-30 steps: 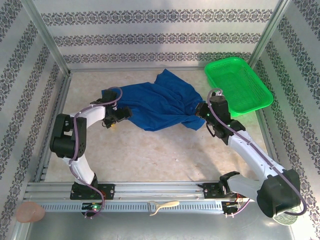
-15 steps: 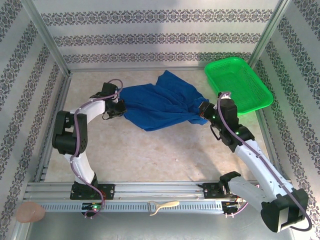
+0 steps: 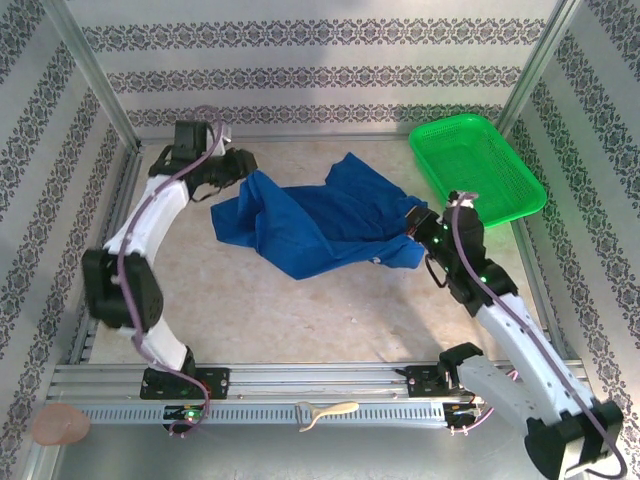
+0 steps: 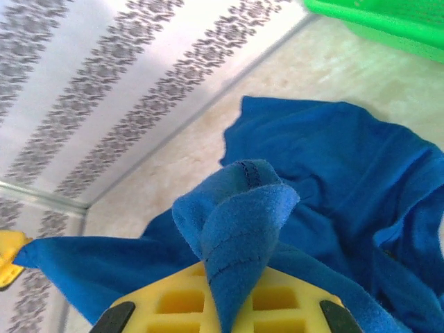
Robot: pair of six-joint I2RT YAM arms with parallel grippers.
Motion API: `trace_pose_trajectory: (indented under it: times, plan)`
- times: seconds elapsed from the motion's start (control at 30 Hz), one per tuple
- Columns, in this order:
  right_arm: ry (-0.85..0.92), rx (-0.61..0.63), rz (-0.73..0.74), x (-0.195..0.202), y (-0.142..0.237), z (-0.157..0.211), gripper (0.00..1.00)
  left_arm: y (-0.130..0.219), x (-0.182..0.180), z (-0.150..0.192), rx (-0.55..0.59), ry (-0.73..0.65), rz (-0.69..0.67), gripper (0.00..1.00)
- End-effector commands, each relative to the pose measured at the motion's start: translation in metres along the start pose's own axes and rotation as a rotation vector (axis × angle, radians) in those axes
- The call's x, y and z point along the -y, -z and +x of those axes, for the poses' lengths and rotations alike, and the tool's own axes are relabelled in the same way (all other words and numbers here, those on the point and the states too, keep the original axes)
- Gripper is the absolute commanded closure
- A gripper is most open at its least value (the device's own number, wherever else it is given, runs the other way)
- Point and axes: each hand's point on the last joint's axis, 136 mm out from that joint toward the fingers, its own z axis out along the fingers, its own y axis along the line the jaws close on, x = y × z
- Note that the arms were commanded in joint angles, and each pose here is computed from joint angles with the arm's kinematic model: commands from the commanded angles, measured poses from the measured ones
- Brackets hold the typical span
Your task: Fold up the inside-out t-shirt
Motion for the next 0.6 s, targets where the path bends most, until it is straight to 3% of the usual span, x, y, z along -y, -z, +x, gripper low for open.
trace_pose_trajectory:
  times: [0.0,0.1,0.27,0.4,0.57]
  plan:
    - [-0.014,0.038,0.094,0.022,-0.026,0.000,1.00,-0.039,-0.043,0.003,-0.115,0.108,-0.052,0.52]
    - [0.014,0.012,0.124,0.030,-0.039,0.007,1.00,-0.039,-0.057,0.013,-0.125,0.107,-0.103,0.39]
    - [0.032,0.014,0.144,0.041,-0.035,0.013,1.00,-0.007,-0.072,0.071,-0.105,0.081,-0.168,0.28]
    - [0.032,0.014,0.149,0.050,-0.030,0.018,1.00,-0.003,-0.085,0.123,-0.136,0.006,-0.229,0.29]
    - [0.026,-0.002,0.153,0.057,-0.026,0.026,1.00,-0.022,-0.102,0.145,-0.255,-0.172,-0.378,0.40]
